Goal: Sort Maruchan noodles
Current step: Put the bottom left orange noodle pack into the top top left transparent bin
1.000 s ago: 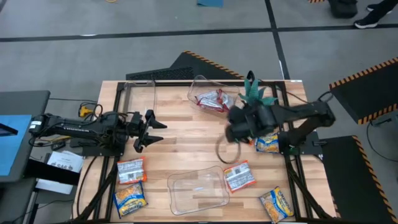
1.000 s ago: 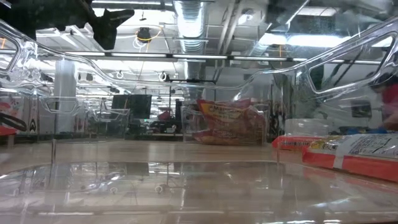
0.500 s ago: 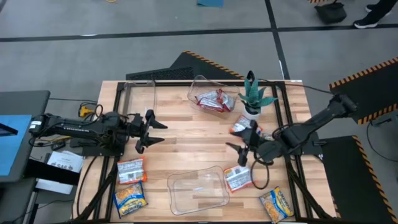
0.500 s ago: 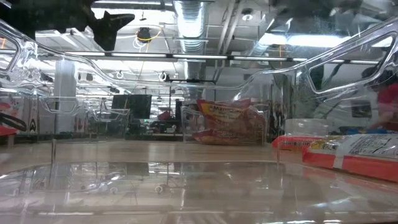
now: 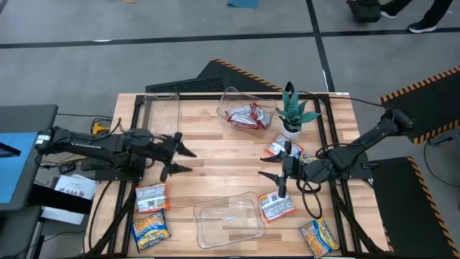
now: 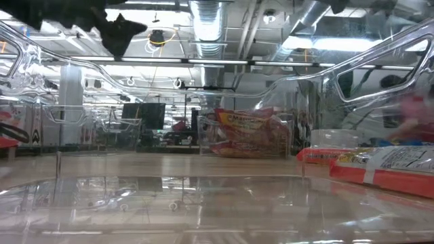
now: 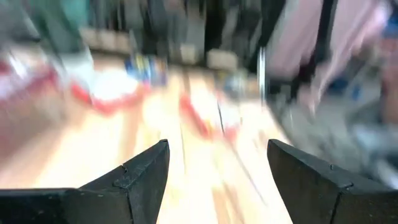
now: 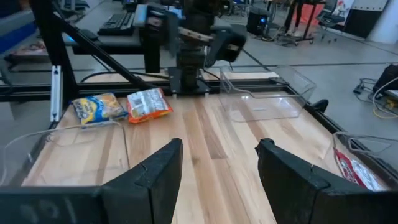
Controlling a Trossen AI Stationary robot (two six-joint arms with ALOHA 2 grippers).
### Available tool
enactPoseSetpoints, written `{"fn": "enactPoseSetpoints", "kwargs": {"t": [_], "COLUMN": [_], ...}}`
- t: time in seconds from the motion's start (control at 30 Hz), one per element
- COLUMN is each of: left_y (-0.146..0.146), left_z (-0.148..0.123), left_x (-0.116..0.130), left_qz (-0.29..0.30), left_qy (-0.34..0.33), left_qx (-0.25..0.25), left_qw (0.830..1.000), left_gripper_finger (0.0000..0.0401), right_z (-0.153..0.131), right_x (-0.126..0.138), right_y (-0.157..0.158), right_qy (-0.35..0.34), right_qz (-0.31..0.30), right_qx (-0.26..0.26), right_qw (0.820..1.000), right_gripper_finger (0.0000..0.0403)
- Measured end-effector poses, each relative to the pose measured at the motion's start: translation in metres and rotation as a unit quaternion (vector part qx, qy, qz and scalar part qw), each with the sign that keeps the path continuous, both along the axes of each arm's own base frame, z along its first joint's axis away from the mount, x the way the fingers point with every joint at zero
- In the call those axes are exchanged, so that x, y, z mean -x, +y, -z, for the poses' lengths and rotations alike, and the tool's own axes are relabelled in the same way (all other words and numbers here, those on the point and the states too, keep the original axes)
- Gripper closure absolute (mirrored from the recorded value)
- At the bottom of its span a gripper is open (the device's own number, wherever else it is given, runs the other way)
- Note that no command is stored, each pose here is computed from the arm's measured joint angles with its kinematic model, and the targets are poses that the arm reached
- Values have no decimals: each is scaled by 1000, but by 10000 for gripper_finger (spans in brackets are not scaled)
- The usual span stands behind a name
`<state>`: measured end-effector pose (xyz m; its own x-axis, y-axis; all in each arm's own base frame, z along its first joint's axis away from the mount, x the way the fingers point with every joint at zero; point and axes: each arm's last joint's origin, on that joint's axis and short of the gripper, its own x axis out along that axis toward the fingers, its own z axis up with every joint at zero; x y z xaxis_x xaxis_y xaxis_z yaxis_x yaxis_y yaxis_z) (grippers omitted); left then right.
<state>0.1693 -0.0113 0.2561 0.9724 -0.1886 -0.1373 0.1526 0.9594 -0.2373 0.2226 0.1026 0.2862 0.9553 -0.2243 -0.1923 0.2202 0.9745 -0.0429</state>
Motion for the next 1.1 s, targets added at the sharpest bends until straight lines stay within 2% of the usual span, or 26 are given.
{"fn": "enactPoseSetpoints", "kwargs": {"t": [0.07,0.17,0.23,0.33,0.43,0.6,0.8,0.93,1.1], "left_y": [-10,-31,-48,-73,-96,-124,-133,-131,-117], "left_z": [-9,-16,-16,-11,0,28,52,65,75], "left_x": [-7,-14,-16,-12,-7,-3,-5,-6,-5], "left_qz": [11,29,36,38,42,50,42,66,70], "left_qy": [79,210,297,416,492,558,591,587,612], "left_qx": [-16,-41,-65,-108,-143,-193,-287,-315,-295], "left_qw": [997,976,952,902,858,806,753,743,730], "left_gripper_finger": [145,145,145,145,145,145,145,145,145], "right_z": [0,2,4,6,8,8,9,10,10], "right_x": [0,0,1,0,0,-1,-1,-1,-1], "right_y": [0,0,-1,-4,-7,-9,-9,-9,-9], "right_qy": [0,9,20,27,32,31,36,38,38], "right_qz": [0,2,4,11,22,27,31,31,31], "right_qx": [-1,1,7,8,-2,-4,-15,-15,-15], "right_qw": [1000,1000,1000,1000,999,999,999,999,999], "right_gripper_finger": [172,172,172,172,172,172,172,172,172]}}
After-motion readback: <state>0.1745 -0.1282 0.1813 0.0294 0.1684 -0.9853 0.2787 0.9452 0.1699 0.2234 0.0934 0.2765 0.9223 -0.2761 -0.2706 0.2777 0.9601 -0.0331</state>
